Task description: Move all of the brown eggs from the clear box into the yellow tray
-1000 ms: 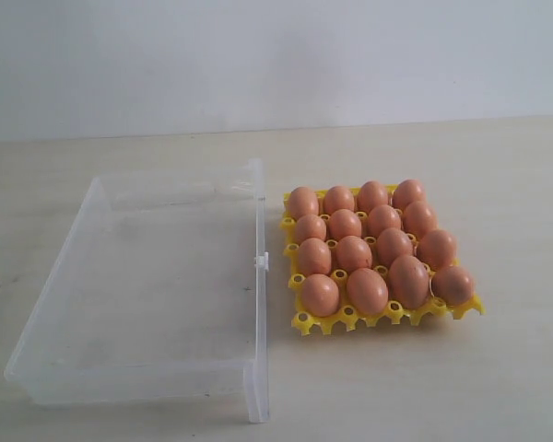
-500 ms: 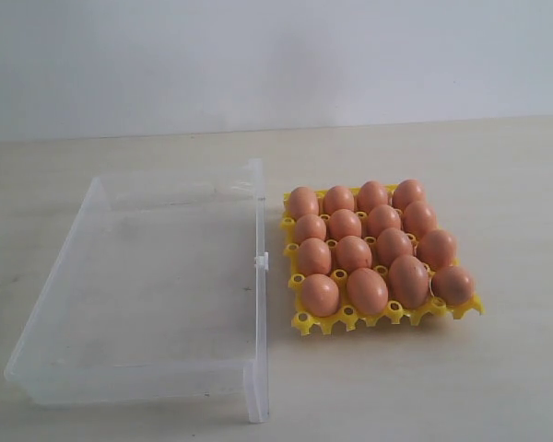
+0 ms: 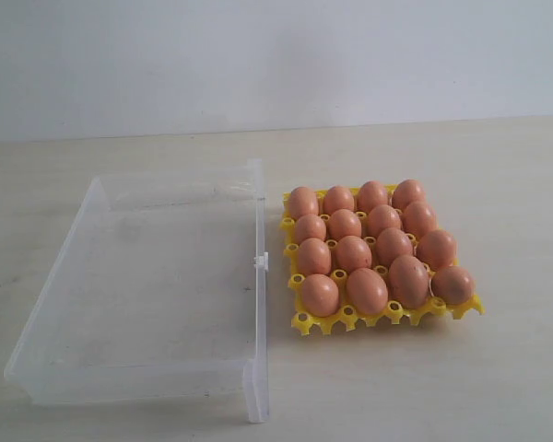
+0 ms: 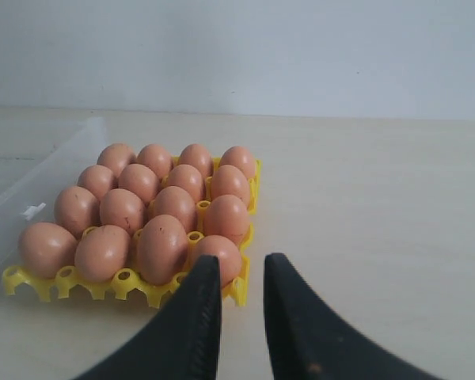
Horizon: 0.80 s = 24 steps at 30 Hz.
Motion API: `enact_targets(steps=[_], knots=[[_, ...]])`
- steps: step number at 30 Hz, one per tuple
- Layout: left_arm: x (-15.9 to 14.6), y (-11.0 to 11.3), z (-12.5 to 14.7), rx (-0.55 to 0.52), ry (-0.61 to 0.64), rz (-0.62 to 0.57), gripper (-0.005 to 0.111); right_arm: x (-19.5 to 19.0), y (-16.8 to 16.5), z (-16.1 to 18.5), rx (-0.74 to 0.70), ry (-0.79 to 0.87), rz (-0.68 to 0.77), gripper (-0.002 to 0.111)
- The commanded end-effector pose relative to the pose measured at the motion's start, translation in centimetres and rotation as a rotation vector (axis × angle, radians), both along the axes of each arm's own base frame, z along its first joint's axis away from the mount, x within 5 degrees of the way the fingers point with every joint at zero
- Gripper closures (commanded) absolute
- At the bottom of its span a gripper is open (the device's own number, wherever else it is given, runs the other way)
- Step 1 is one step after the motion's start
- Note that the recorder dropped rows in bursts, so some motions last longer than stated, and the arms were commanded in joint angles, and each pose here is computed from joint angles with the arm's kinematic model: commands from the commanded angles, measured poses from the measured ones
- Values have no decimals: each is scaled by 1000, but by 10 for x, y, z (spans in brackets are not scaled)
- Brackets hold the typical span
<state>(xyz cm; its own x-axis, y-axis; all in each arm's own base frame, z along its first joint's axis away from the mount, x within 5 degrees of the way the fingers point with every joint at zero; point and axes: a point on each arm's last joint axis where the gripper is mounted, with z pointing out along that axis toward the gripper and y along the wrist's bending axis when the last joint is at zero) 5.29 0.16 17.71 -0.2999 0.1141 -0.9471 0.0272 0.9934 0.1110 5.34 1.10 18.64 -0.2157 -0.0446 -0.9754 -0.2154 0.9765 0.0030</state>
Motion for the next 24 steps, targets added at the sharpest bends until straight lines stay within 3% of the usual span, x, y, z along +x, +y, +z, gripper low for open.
enact_targets(steps=[1,24], knots=[[0,0,2,-9,-16,-5,107,0,-1,-1,1,-6,-23,88],[0,0,2,-9,-16,-5,107,1,-8,-1,-1,-6,-152,88]])
